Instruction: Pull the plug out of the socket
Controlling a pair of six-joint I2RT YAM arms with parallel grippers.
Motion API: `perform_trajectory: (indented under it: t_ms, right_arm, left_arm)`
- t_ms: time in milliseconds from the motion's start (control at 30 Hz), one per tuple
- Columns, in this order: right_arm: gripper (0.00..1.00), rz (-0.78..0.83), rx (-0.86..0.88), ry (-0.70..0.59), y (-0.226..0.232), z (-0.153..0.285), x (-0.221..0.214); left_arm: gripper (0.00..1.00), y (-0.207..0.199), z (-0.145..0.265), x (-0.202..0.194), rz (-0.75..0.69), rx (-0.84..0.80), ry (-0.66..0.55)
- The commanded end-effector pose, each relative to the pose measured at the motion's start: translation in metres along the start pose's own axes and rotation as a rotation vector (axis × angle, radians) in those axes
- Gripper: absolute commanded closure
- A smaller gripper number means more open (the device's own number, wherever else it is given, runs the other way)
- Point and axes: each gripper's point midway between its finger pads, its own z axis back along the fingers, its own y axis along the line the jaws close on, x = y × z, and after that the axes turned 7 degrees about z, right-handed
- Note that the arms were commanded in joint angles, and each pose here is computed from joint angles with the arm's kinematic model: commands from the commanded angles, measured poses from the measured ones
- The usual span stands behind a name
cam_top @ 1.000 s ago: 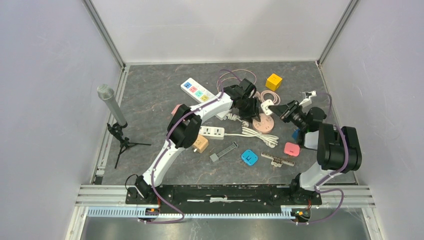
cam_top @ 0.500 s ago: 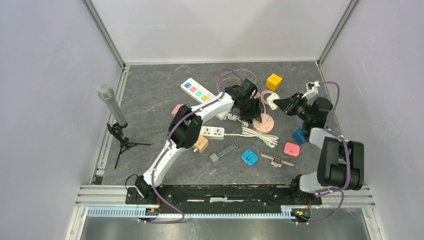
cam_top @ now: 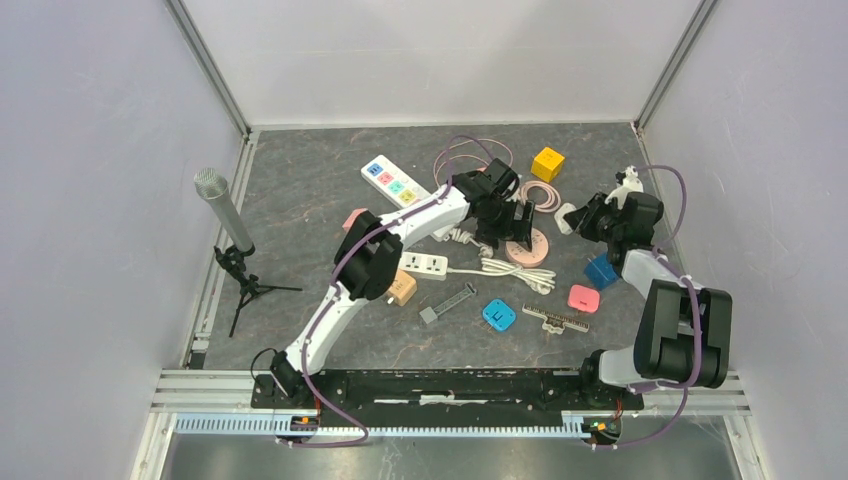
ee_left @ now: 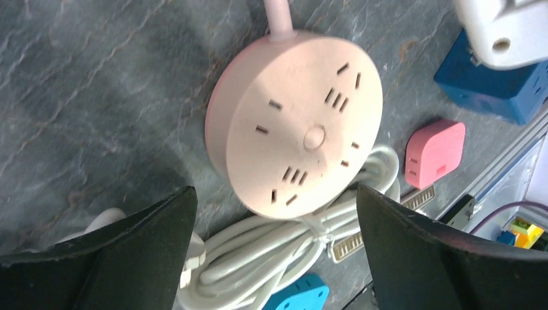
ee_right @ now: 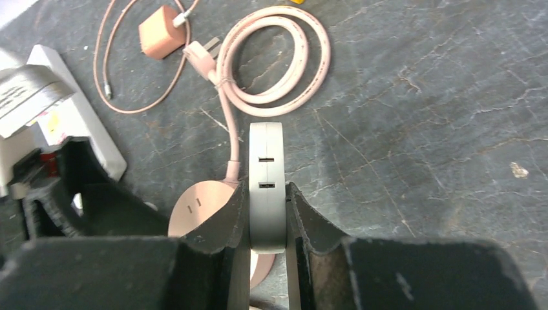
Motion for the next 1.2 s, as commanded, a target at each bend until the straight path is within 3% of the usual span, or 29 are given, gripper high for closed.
perform_trajectory:
  t_ms: [0,333,533,733,967,1167]
  right_arm:
    - [0.96,0.039,-0.062,-0.031,-0.011,-0.004,0.023]
    - [0.75,-0.021,-0.019,0.052,-0.012,-0.02,0.008]
    - [0.63,-0.053,-0.002,0.075,-0.016,-0.025,0.003]
    - [0.48,-0.077,-0.032,0.08,-0.031,-0.025,0.004]
    - [0.44,-0.071,-0.088,0.065,-0.04,-0.019,0.012]
    - [0.38,-0.054,-0.181,0.056,-0.05,-0.007,0.019]
  left_arm:
    - [0.0,-0.001,0.049,0.009,-0.088,0.045,-0.05]
    - [0.0,-0.027,0.126,0.032,-0.224,0.042,-0.212]
    - [0.0,-0.031,0.173,0.042,-0.233,0.046,-0.305]
    - [0.0,-0.008,0.213,0.052,-0.134,0.047,-0.412]
    - [0.0,0.034,0.262,0.065,-0.001,0.05,-0.563]
    - [0.0,0.058,0.301,0.066,-0.002,0.156,-0.641]
